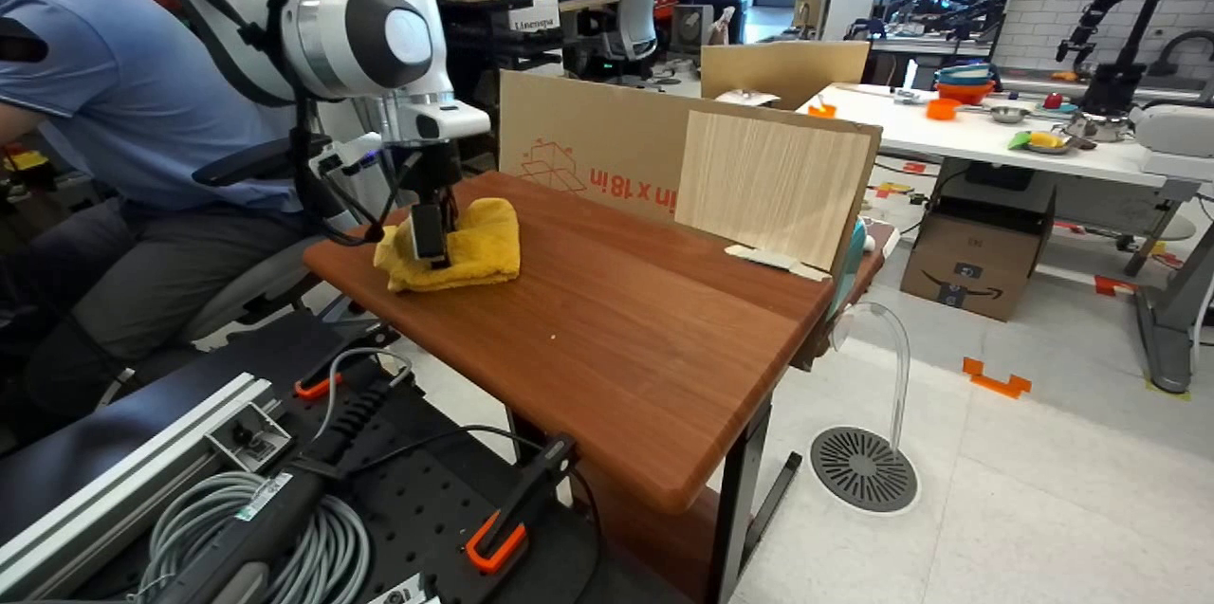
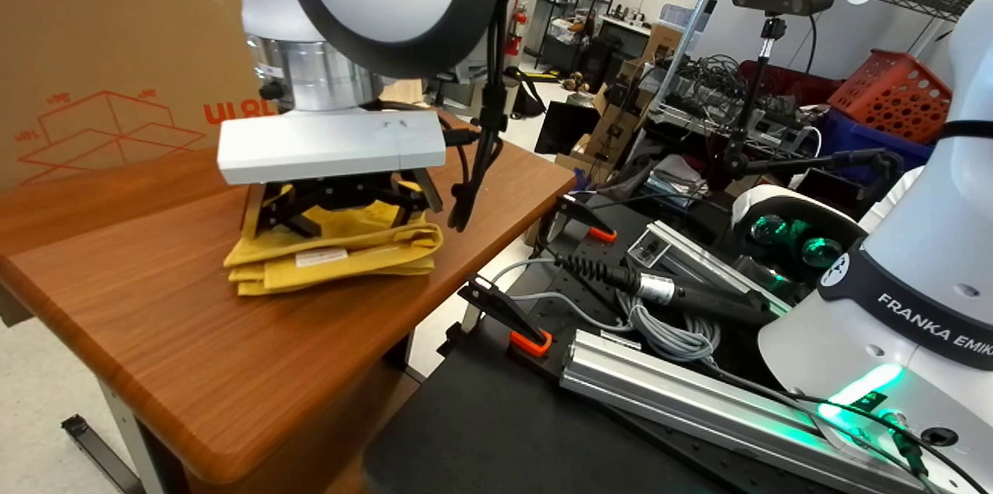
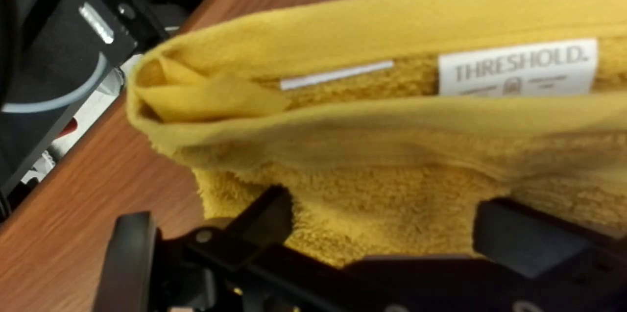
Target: Use the yellow towel to wipe the table
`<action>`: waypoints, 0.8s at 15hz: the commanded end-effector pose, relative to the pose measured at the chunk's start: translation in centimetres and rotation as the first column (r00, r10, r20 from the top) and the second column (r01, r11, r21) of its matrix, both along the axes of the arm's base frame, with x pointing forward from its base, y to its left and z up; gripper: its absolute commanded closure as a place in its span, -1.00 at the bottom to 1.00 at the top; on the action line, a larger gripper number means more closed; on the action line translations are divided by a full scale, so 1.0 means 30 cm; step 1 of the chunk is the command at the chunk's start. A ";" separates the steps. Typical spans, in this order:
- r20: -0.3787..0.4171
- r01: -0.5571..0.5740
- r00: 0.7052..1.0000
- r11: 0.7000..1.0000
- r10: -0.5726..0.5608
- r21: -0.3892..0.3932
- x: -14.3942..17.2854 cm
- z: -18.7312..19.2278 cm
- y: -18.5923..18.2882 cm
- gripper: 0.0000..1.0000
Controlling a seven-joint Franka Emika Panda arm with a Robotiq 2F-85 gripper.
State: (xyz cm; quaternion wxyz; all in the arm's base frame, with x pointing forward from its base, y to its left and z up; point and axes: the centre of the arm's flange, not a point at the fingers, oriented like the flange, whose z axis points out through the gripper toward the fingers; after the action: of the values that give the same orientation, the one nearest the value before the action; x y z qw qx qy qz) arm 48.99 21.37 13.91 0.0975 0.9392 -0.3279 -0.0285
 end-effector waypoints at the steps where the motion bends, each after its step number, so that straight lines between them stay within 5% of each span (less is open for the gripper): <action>1: 0.043 -0.085 0.995 0.996 0.086 -0.025 -0.021 -0.086 0.175 -1.00; 7: 0.141 0.018 0.990 1.000 -0.021 0.019 0.179 -0.014 0.256 -1.00; 9: 0.123 -0.011 0.992 1.000 0.011 0.003 0.111 0.025 0.235 -1.00; 12: 0.140 0.010 0.990 1.000 -0.011 0.008 0.161 0.038 0.212 -1.00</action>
State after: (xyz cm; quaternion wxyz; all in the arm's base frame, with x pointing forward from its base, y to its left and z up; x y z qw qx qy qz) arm 53.84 27.71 15.05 0.0705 0.9375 -0.3389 0.0358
